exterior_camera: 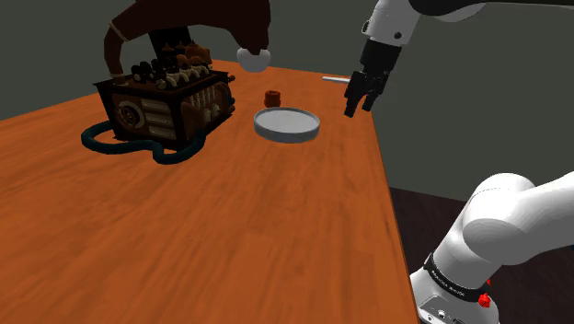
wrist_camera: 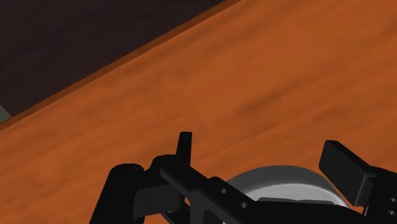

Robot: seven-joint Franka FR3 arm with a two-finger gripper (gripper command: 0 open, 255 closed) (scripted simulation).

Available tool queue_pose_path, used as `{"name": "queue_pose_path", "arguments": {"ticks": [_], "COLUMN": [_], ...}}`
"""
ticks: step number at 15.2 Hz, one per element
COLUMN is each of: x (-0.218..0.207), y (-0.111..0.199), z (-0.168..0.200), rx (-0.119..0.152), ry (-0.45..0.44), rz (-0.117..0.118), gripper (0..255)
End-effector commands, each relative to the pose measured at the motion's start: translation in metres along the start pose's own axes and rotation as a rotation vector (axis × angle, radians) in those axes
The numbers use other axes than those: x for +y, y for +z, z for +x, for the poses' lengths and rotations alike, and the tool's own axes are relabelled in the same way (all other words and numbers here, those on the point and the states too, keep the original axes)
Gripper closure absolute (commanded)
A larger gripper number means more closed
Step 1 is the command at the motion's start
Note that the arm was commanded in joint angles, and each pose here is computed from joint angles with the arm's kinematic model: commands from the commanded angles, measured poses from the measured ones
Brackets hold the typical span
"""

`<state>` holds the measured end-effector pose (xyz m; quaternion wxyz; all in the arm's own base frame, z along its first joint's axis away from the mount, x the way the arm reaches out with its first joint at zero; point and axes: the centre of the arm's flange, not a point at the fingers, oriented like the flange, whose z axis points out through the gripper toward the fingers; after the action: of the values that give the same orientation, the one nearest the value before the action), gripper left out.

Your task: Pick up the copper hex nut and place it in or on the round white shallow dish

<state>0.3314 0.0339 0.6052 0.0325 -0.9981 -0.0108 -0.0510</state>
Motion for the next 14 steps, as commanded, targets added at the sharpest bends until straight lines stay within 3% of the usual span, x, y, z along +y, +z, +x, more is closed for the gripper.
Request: {"name": "queue_pose_path", "arguments": {"ticks": [1,14], "x": [0.0,0.015], "y": [0.0,0.03], "z": [0.0,0.168], "rx": [0.0,0.002], "ry": [0.0,-0.067], "rz": [0.0,-0.016], "gripper": [0,0]}}
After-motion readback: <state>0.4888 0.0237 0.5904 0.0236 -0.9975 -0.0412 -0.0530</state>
